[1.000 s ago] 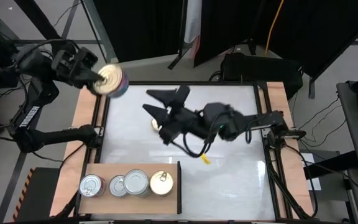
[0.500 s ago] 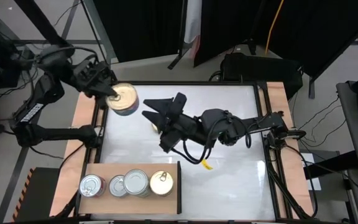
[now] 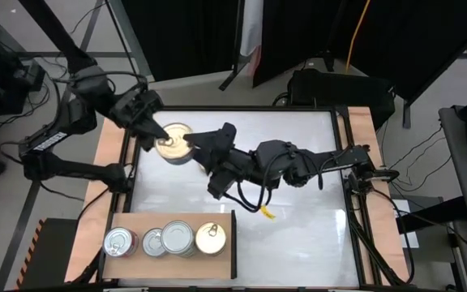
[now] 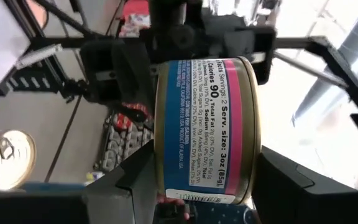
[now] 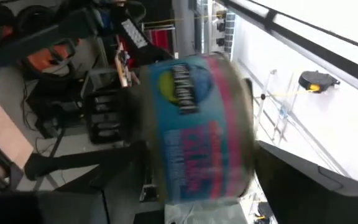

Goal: Stack canned seafood by type on shelf
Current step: Stack the blue pink tuna can on top of the other blue pink tuna cans on the shelf

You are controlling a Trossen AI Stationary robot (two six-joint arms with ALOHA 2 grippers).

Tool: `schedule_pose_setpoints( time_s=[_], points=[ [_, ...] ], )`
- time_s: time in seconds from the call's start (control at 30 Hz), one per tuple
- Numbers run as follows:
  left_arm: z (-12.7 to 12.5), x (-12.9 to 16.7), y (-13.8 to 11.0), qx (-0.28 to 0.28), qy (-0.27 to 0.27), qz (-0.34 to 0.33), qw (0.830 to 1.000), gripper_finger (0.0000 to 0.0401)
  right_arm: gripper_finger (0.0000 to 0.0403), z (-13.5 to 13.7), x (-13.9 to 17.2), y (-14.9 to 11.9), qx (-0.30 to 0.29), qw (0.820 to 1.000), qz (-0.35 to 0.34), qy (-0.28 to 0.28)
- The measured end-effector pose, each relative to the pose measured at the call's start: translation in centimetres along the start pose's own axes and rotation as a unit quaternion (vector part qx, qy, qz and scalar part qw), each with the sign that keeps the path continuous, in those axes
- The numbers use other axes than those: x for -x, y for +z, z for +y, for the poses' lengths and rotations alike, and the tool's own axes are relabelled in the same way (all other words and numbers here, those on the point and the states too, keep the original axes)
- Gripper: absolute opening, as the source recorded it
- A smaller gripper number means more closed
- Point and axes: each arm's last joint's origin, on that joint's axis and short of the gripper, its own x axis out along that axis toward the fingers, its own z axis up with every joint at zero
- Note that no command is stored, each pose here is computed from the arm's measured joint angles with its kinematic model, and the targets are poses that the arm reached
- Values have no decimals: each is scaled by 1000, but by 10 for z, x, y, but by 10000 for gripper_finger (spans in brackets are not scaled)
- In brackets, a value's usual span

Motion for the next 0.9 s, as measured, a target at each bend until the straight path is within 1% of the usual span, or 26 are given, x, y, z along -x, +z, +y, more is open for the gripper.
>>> schedule_pose_setpoints(
  time_s=[0.1, 0.17, 0.23, 0.33, 0.37, 0.4, 0.57, 0.67, 0.77, 0.83, 0.9],
  points=[
    [3, -6, 4, 8, 6, 7, 1000, 198, 274, 0, 0, 0, 1, 1000, -4, 2],
    [5, -9, 7, 10, 8, 2, 1000, 198, 259, 2, 0, 0, 8, 1000, -4, 11],
    [7, -11, 9, 11, 10, -1, 1000, 198, 234, 4, 0, 0, 14, 1000, -3, 20],
    [7, -14, 13, 9, 7, 0, 1000, 200, 185, 6, 1, -1, 24, 999, 0, 31],
    [7, -15, 14, 7, 6, 1, 1000, 208, 172, 6, 1, -1, 27, 999, 2, 35],
    [7, -15, 14, 2, 4, 1, 1000, 218, 168, 6, 2, -1, 29, 999, 2, 38],
    [3, -15, 13, -28, -8, -3, 1000, 277, 168, 6, 3, 2, 17, 999, 10, 31],
    [0, -12, 14, -45, -18, -4, 999, 302, 168, 6, 9, 10, -22, 999, 19, 27],
    [-1, -6, 17, -57, -16, -8, 998, 321, 168, 6, 18, 22, -83, 996, 34, 24],
    [-6, 0, 18, -98, -28, -28, 994, 330, 169, 7, 27, 34, -126, 991, 29, 27],
    [-10, 7, 20, -127, -34, -47, 990, 334, 169, 10, 36, 47, -174, 984, 22, 32]
  ],
)
